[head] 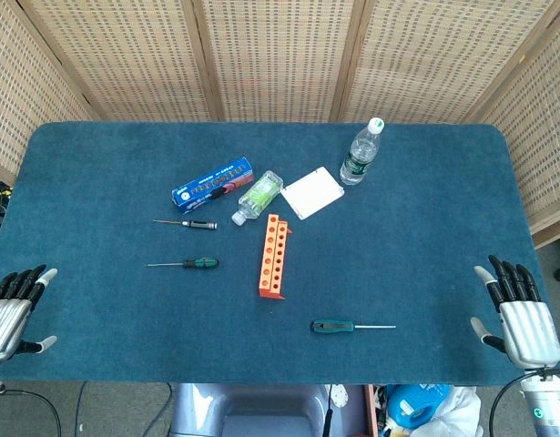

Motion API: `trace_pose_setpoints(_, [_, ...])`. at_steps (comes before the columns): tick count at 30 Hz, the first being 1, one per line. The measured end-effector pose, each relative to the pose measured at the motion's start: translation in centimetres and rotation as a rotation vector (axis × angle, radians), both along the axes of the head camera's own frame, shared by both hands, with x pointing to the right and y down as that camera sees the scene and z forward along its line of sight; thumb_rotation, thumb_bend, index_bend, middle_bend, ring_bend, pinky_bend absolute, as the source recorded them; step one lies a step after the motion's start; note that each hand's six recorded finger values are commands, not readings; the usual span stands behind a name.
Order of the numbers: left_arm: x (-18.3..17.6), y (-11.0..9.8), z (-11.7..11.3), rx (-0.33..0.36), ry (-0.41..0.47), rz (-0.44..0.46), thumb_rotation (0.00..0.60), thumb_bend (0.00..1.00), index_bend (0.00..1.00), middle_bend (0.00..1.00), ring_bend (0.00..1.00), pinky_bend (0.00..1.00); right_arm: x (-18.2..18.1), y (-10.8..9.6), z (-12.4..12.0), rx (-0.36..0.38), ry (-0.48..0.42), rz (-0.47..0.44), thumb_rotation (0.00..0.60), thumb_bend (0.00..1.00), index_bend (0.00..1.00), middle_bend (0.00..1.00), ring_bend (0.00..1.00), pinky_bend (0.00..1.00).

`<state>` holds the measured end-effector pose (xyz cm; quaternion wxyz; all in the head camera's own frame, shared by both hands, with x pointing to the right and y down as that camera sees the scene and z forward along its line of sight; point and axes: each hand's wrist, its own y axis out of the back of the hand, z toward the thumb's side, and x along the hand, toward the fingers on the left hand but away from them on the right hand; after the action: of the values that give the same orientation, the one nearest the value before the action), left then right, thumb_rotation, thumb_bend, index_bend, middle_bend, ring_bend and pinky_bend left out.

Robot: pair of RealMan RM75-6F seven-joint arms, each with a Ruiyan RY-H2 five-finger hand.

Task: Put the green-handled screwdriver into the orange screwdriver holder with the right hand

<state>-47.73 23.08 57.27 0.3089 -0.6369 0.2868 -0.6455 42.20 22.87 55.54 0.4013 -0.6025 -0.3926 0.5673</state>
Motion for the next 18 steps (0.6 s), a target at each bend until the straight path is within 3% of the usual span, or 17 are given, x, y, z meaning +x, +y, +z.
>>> trace_pose_setpoints(18, [-0.16, -0.12, -0.19, 0.005, 0.008, -0.003, 0.600, 0.03, 0.02, 0.00, 0.00, 0.00, -0.32, 0.07, -0.01, -0.002, -0.001, -0.005, 0.600, 0.25, 0.10, 0.00, 0.00, 0.00])
